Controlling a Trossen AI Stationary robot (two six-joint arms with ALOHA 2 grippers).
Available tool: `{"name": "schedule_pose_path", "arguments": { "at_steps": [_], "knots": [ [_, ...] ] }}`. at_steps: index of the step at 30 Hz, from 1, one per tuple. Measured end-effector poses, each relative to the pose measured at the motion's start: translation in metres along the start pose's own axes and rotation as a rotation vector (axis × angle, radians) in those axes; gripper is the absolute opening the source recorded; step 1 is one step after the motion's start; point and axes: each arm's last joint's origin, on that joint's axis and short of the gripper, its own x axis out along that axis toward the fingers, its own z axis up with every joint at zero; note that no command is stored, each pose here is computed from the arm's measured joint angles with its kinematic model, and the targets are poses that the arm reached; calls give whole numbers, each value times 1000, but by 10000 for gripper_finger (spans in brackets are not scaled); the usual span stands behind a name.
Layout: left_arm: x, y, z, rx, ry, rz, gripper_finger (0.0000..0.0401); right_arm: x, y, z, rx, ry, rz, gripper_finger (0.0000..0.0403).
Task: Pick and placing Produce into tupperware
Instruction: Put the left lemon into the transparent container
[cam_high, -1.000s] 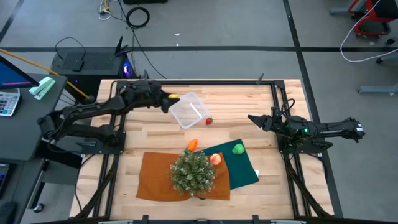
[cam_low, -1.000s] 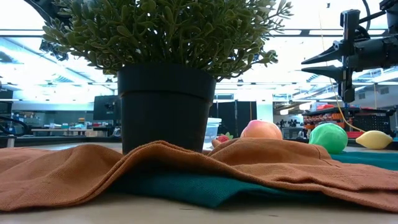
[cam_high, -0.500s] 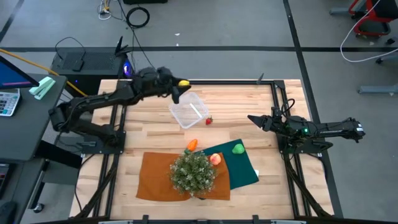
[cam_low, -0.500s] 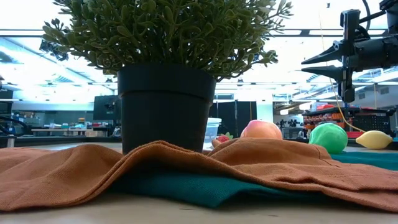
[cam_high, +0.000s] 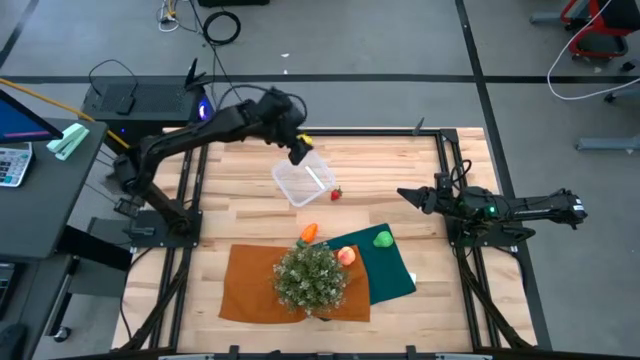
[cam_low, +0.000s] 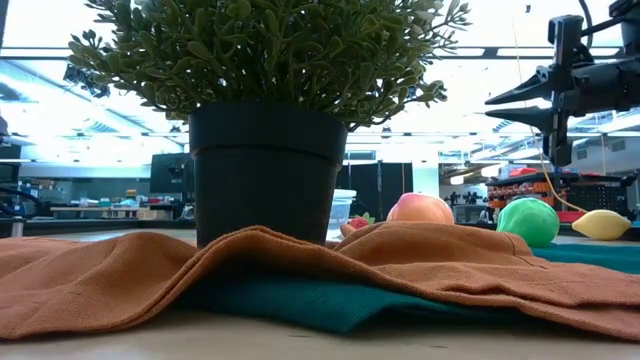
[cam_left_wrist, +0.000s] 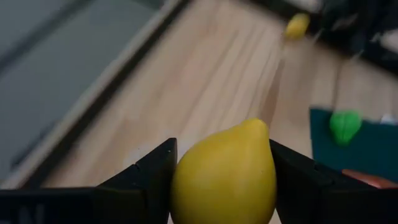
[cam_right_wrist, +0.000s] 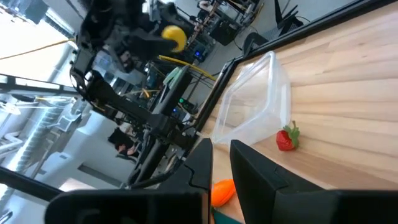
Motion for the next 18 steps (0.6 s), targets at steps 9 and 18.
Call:
{"name": "schedule_pose_path", "arguments": {
  "at_steps": [9, 18],
  "knots": [
    [38, -4, -24, -126, 229, 18, 217, 0, -2, -2, -10, 38, -7, 28],
    [59, -7, -42, -156, 382, 59, 228, 0, -2, -3, -9, 57, 4, 28]
  ]
}}
